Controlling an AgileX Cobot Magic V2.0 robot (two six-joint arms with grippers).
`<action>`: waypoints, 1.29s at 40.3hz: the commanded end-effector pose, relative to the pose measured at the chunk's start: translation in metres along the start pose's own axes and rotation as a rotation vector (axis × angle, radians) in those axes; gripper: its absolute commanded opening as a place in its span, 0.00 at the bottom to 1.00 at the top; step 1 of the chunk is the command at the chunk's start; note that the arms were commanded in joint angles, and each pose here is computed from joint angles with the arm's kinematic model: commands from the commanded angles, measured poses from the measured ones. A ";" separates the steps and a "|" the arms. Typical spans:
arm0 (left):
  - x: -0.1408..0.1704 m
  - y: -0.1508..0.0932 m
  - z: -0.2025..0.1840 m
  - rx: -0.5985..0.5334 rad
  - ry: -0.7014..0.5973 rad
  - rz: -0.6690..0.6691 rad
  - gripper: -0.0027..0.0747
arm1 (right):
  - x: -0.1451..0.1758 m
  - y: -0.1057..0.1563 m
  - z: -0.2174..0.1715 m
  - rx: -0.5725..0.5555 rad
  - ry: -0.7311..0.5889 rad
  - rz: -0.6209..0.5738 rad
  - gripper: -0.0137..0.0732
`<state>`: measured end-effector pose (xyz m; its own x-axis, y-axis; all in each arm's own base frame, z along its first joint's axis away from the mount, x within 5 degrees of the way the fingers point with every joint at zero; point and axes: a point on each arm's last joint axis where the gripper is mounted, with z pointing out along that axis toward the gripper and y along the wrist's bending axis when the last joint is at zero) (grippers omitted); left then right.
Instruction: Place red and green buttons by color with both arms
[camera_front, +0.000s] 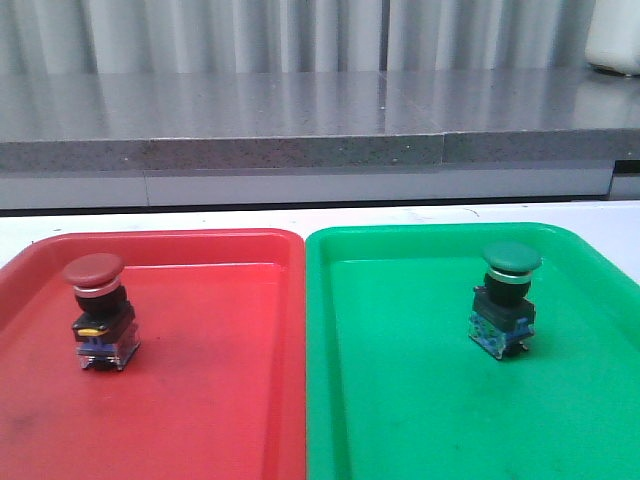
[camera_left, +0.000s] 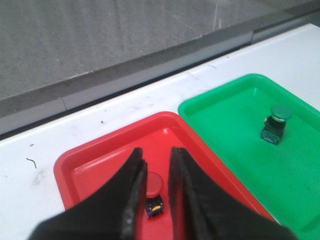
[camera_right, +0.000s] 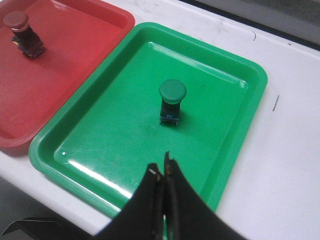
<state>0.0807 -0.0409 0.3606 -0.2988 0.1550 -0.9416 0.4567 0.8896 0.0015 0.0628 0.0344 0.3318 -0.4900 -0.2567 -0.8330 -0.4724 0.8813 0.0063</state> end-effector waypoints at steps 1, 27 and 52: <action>-0.004 0.004 -0.008 -0.058 -0.161 -0.007 0.09 | -0.011 -0.001 -0.004 0.010 -0.080 -0.004 0.08; 0.137 0.021 0.002 -0.452 -0.459 -0.054 0.01 | -0.011 -0.001 -0.004 0.010 -0.081 -0.004 0.08; 0.156 0.024 0.012 -0.431 -0.490 -0.155 0.01 | -0.011 -0.001 -0.004 0.009 -0.074 -0.004 0.08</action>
<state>0.0560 -0.0012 0.2087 0.0492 -0.0988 -0.9939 0.0250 0.9949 -0.0977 0.0627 0.0343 0.3317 -0.4918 -0.2577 -0.8317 -0.4726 0.8813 0.0064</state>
